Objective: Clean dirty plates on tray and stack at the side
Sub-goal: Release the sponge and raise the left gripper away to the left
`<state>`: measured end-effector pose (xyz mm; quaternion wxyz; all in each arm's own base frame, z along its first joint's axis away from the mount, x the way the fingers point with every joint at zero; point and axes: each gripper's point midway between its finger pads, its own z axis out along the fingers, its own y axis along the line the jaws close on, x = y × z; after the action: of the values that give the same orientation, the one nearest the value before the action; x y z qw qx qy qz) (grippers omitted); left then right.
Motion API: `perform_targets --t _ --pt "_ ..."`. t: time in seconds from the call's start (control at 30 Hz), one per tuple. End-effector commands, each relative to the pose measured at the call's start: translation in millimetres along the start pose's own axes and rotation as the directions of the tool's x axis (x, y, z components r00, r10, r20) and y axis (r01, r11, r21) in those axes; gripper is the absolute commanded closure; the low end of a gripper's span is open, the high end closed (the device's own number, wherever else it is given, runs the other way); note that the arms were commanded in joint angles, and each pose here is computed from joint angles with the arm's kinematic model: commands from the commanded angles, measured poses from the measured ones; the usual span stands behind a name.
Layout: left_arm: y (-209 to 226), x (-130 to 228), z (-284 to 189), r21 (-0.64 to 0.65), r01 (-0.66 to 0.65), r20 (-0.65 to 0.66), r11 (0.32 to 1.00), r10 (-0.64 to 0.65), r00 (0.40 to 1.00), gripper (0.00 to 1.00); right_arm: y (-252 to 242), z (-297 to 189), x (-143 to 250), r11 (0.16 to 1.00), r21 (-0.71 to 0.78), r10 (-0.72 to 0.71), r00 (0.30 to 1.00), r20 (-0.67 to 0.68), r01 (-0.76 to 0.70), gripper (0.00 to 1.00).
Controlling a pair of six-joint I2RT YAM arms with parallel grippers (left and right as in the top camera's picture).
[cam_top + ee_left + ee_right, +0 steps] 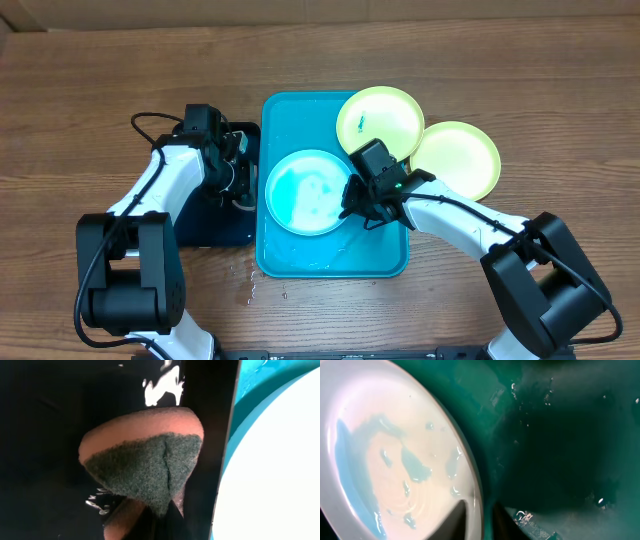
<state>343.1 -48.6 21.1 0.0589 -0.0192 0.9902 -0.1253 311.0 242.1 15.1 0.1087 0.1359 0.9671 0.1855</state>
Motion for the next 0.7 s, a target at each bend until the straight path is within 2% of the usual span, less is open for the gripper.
perform_targets --t 0.0,0.17,0.33,0.57,0.67 --pt "13 -3 -9 -0.067 0.061 0.026 0.996 -0.059 0.998 0.96 -1 0 1 1.000 -0.002 -0.006 1.000 0.002 0.006 0.69" --pt "36 -5 -26 -0.096 0.174 0.070 0.980 -0.168 0.983 0.96 -4 0 -4 1.000 0.016 -0.007 1.000 0.026 0.006 0.66" --pt "51 1 -29 -0.093 0.226 0.053 0.970 -0.222 0.974 0.96 -2 0 -6 1.000 0.008 -0.008 0.999 0.036 0.008 0.67" --pt "53 3 -29 -0.102 0.239 0.049 0.966 -0.235 0.971 0.95 -3 0 -6 1.000 0.017 -0.010 0.999 0.043 0.009 0.80" --pt "53 5 -29 -0.107 0.247 0.045 0.963 -0.243 0.969 0.87 -4 1 -6 1.000 0.017 -0.009 0.999 0.043 0.008 0.81"
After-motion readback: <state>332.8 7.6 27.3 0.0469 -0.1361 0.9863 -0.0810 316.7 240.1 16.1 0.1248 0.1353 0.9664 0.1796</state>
